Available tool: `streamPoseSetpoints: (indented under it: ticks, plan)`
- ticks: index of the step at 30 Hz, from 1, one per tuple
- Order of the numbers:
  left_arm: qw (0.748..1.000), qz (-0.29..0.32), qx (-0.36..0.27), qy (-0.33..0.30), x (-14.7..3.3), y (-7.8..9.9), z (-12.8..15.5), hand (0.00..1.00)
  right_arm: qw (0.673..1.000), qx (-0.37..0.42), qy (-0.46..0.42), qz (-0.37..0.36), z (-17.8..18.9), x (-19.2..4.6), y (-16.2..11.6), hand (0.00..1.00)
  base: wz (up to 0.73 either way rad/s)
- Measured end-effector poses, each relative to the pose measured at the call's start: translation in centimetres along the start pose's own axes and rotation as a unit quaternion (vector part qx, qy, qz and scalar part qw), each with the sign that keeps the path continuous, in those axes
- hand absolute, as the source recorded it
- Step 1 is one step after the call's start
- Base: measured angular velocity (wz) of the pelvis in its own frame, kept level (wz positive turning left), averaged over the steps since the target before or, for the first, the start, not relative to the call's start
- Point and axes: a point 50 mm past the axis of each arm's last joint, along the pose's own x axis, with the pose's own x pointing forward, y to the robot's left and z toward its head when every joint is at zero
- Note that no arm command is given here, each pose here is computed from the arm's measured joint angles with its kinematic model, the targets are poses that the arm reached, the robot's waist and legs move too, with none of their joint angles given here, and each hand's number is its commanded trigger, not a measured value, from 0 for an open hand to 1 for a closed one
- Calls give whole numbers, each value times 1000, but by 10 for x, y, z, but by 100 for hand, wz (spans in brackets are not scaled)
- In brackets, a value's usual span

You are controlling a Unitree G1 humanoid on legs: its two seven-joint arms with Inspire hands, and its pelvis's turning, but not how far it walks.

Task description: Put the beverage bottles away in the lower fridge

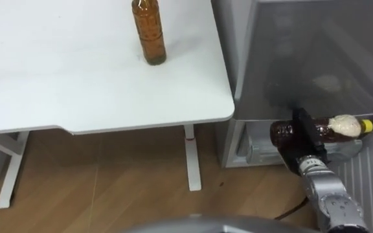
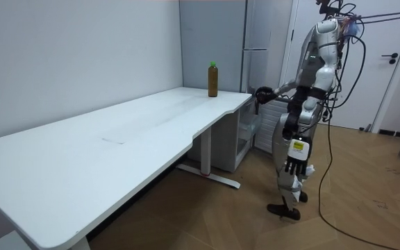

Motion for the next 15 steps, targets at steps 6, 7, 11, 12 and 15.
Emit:
streamPoseSetpoints:
  ticks: [6,7,11,12,15]
  plan:
    - [1000,-2,-3,14,0,-3,-5,0,1000,28,-9,6,4,0,-4,100,19]
    - [1000,-1,-3,14,0,-3,-5,0,999,32,-10,5,5,1,-5,100,19]
    - [1000,9,-5,11,0,-2,-2,0,999,45,-19,4,8,9,-4,100,16]
    - [1000,10,-5,10,1,-2,-1,0,999,48,-19,10,8,10,-2,100,18]
    - [1000,14,2,-16,2,6,28,0,996,63,-23,51,8,26,20,100,11]
